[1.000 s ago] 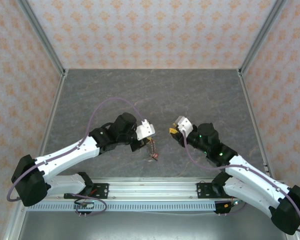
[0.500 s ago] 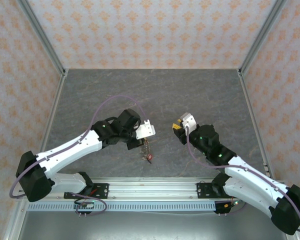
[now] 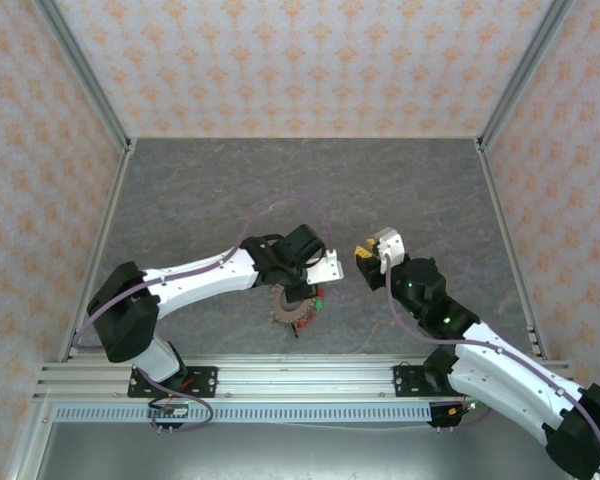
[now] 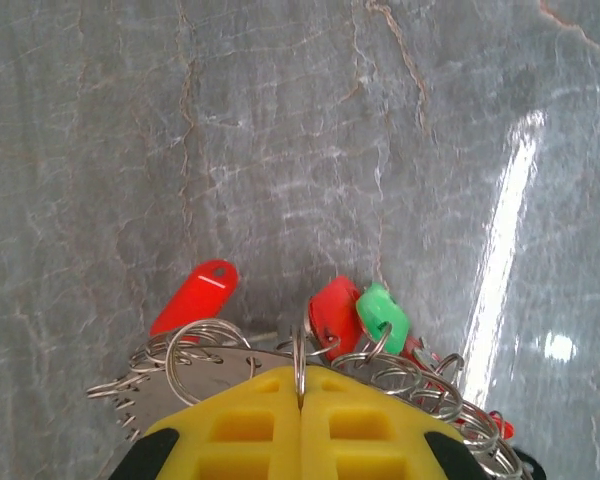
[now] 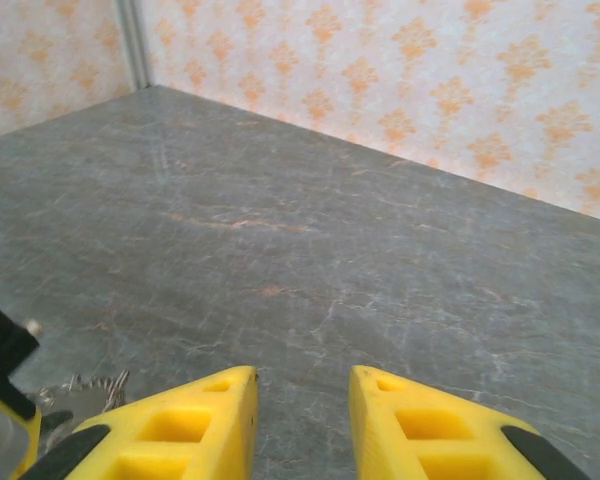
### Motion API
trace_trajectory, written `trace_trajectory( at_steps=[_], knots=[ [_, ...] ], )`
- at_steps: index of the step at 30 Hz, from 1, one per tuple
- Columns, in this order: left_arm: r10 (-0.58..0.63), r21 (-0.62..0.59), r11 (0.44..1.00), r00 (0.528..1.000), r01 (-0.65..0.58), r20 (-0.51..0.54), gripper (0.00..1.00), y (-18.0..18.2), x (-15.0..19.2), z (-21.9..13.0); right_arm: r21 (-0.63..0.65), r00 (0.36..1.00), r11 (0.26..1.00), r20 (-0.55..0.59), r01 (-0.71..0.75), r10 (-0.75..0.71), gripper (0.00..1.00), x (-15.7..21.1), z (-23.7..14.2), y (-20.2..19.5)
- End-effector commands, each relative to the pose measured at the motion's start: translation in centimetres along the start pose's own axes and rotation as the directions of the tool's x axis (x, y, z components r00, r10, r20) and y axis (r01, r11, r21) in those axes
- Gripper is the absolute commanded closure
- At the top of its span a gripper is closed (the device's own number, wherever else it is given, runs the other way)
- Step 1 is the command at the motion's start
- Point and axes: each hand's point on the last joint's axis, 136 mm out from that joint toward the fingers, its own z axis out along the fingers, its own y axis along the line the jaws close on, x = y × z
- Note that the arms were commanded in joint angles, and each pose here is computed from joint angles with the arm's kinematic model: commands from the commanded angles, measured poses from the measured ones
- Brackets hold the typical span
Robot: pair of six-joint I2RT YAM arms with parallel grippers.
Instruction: Put the keys on the keyring
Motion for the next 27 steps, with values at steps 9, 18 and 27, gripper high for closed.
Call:
trace_trajectory(
  at_steps=[9,18,27],
  knots=[
    [-0.083,0.023,0.996,0.986,0.081,0.142,1.00,-0.2,-3.5,1.5,0.063,0.998,0.997,-0.030,-0.046,0.048,0.69,1.7,-0.3,-1.1],
    [-0.085,0.060,0.995,0.991,0.079,0.104,1.00,-1.5,-3.3,4.3,0.107,0.998,0.993,-0.041,-0.049,0.054,0.68,2.1,-0.2,-1.8],
    [-0.099,0.047,0.995,0.969,0.091,0.227,0.84,-1.4,-5.1,2.8,0.204,0.997,0.977,-0.046,-0.055,0.066,0.62,2.3,-0.6,-3.5]
  ],
)
